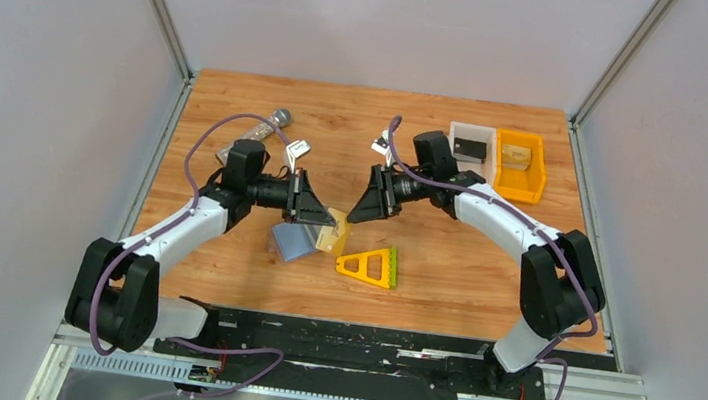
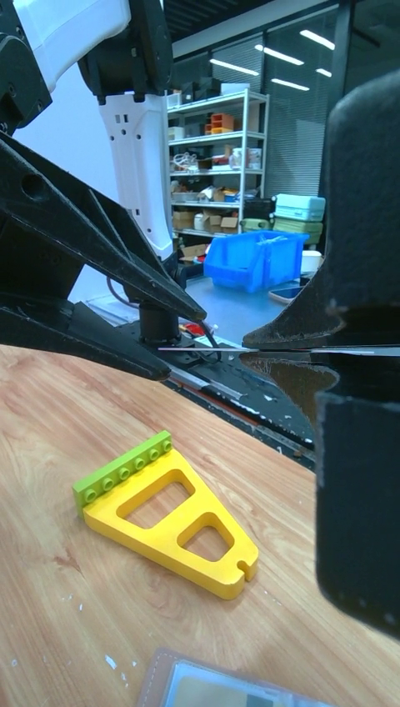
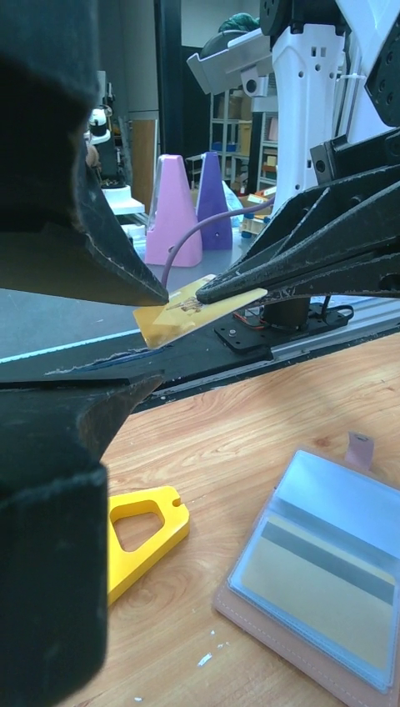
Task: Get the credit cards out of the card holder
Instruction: Place the credit card in the storage box.
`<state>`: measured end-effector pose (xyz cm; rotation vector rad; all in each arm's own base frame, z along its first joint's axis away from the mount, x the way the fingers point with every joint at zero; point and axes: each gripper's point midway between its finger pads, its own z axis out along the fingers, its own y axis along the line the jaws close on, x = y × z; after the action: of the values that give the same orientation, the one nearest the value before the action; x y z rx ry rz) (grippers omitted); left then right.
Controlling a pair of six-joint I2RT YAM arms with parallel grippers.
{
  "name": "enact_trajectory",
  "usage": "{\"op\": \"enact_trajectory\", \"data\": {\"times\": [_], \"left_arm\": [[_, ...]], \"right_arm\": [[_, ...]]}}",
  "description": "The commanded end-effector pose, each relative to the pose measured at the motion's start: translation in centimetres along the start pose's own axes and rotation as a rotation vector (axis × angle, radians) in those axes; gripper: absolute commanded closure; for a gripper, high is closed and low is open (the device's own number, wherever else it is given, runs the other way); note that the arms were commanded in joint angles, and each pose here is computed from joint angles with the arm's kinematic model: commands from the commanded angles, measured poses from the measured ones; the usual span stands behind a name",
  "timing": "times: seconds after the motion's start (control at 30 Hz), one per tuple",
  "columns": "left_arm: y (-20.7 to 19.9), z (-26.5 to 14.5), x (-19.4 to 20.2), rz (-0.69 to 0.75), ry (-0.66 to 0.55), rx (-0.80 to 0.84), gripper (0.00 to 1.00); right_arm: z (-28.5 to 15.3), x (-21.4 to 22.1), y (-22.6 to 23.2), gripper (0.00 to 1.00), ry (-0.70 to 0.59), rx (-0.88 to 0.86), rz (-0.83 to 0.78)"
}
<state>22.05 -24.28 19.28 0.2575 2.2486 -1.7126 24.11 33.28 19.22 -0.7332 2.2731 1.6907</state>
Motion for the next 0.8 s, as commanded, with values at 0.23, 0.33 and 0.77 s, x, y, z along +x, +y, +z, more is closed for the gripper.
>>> {"op": "enact_trajectory", "data": {"times": [0.23,0.33,0.77], "left_arm": [[-1.0,0.3,-0.5,0.058,0.025,0.038,0.99],[-0.7,0.3,-0.6,0.06,0.02,0.017,0.92],[-0.2,-0.4,-1.1,0.089,-0.014,-0.101,0.01]], "right_arm": [[0.4,-1.0,1.7,0.99,-0.004,-0.067,-0.073],[0.3,-1.0,1.8,1.0,-0.009,-0.069,-0.064],[-3.5,-2.5,0.9,1.0,-0.141,0.017,-0.023]]}}
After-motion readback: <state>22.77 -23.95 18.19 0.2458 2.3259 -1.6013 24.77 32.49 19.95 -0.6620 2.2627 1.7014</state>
